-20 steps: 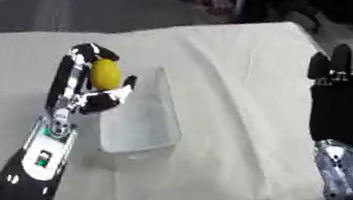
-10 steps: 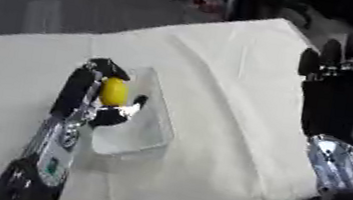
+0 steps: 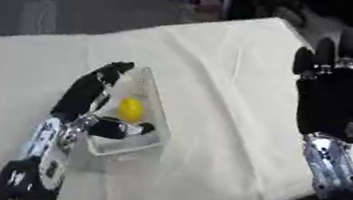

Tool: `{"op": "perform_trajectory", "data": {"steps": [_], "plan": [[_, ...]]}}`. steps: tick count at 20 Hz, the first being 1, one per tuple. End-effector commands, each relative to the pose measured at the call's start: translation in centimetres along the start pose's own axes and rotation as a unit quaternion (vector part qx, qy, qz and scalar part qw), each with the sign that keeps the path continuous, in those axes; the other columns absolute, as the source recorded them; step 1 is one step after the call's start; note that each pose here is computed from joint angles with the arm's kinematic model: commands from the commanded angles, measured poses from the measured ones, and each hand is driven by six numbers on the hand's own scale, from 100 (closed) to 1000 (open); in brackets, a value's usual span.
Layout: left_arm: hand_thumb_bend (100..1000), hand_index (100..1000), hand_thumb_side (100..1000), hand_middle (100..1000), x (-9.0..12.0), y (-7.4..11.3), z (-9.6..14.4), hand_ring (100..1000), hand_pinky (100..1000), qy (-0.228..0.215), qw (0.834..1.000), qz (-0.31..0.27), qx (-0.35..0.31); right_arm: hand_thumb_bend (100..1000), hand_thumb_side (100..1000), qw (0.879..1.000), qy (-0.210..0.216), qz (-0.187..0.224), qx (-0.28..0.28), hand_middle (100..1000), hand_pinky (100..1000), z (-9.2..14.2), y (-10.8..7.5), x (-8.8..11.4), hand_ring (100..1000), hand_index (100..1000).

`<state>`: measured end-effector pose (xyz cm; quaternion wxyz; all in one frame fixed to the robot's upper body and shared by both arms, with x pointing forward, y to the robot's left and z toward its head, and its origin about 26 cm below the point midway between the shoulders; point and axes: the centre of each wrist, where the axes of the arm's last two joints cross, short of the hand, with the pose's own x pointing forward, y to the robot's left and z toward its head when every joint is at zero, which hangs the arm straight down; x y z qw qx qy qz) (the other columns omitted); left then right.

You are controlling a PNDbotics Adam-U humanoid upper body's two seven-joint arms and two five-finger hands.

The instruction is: Pick up objects on the table and place them in the box.

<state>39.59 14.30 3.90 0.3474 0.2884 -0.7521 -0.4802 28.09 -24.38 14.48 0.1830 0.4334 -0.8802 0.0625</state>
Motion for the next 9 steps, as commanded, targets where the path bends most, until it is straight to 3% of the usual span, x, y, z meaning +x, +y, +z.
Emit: {"op": "perform_trajectory", "data": {"steps": [1,2,3,4,5,7,8,9], "plan": [[477,928,720,822,0.3,2.0,-1.2,778,608,-0.01,0.999,-0.014,0.037,217,1000,0.993,-0.065,0.046,0.091,591,499,-0.6,-0.1,0.4,558,669],[462,924,724,817,0.2,2.5,-1.2,771,596,-0.008,0.998,-0.01,0.059,217,1000,0.993,-0.065,0.047,0.09,591,499,-0.6,-0.1,0.4,558,669],[367,867,699,754,-0.1,3.1,-1.2,710,505,-0.008,0.996,-0.002,0.087,214,1000,0.993,-0.065,0.048,0.089,591,499,-0.6,-0.1,0.5,559,669],[384,868,715,750,-0.6,3.8,-1.1,695,486,-0.01,0.993,0.008,0.119,211,1000,0.993,-0.064,0.049,0.088,592,499,-0.6,-0.1,0.5,559,669],[315,817,659,692,-1.1,4.6,-0.9,636,415,-0.011,0.989,0.01,0.148,213,1000,0.993,-0.064,0.05,0.087,595,499,-0.5,-0.2,0.6,561,671],[300,805,663,667,-2.1,6.1,-0.3,601,382,-0.019,0.978,0.036,0.204,220,1000,0.993,-0.062,0.052,0.085,599,500,-0.4,-0.2,0.7,563,674],[668,805,428,665,-2.7,7.1,0.1,599,380,-0.022,0.972,0.046,0.229,226,1000,0.993,-0.061,0.054,0.085,599,500,-0.4,-0.2,0.7,563,675],[300,805,677,667,-3.1,7.9,0.6,591,374,-0.023,0.967,0.053,0.249,223,1000,0.993,-0.06,0.056,0.084,604,500,-0.3,-0.2,0.7,564,678]]}}
